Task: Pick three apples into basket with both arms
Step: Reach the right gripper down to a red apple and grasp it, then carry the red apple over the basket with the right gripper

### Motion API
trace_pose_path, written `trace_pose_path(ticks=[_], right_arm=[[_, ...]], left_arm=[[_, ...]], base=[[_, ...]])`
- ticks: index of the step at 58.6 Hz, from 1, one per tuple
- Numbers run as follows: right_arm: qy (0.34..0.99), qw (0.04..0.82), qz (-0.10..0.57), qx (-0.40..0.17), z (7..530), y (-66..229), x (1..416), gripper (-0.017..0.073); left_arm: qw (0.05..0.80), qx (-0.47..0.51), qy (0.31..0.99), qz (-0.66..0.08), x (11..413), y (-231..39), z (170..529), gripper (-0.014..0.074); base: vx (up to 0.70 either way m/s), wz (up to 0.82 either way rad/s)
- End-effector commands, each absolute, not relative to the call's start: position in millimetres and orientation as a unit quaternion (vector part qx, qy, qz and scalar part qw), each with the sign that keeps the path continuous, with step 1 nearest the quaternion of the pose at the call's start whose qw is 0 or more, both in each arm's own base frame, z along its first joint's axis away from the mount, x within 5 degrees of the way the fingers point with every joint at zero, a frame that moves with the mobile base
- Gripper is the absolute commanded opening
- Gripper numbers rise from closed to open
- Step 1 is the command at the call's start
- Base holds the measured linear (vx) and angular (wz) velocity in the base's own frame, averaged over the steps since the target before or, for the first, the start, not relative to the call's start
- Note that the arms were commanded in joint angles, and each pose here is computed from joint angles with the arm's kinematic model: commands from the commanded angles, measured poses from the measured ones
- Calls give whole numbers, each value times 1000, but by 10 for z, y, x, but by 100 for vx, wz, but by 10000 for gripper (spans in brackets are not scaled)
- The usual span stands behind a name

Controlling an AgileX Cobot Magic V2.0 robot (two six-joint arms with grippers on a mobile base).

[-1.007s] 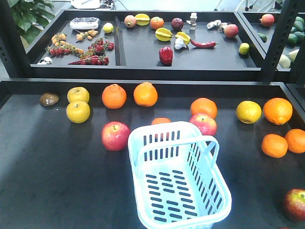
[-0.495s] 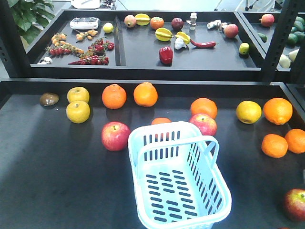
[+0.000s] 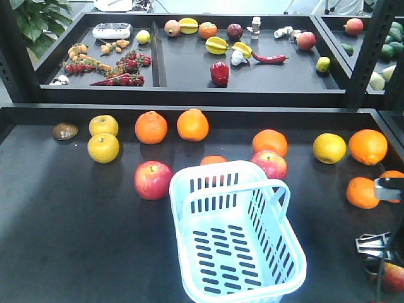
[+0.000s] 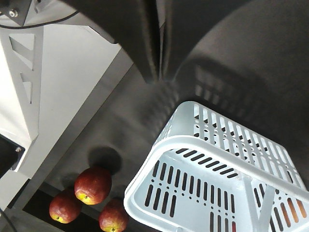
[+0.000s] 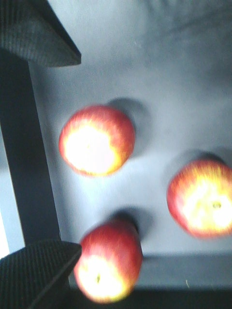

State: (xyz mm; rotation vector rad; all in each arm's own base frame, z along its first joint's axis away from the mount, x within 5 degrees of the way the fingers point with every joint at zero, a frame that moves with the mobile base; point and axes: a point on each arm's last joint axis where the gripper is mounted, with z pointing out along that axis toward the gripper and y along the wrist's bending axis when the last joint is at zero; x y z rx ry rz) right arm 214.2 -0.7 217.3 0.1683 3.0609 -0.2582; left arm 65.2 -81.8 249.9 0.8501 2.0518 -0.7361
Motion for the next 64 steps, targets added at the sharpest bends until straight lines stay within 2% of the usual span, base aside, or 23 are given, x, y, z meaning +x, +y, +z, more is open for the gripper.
trace_pose_path(ticks=[1, 17, 29, 39, 45, 54, 64], right_arm=[[996, 39, -71, 46, 2152, 13, 2221, 697], [996, -33, -73, 38, 1687, 22, 2230, 686], [997, -27, -69, 36, 1576, 28, 2275, 678], [993, -61, -70, 72, 1494, -188, 2257, 669], [993, -61, -56, 84, 1493, -288, 2250, 661], [996, -44, 1, 84, 1482, -242, 2283, 640], [996, -30, 3, 87, 1453, -243, 2322, 630]], left_arm=[[415, 308, 800, -306, 691, -835, 2611, -6], [415, 308, 800, -306, 691, -835, 2611, -6], [414, 308, 800, -306, 690, -835, 2611, -6], [415, 308, 800, -306, 689, -834, 2612, -6], [416, 308, 799, -306, 686, -833, 2614, -6], [416, 308, 799, -306, 686, -833, 2614, -6], [416, 308, 799, -306, 686, -833, 2614, -6]], base=[[0, 0], [0, 0], [0, 0], [0, 0], [0, 0], [0, 0], [0, 0]])
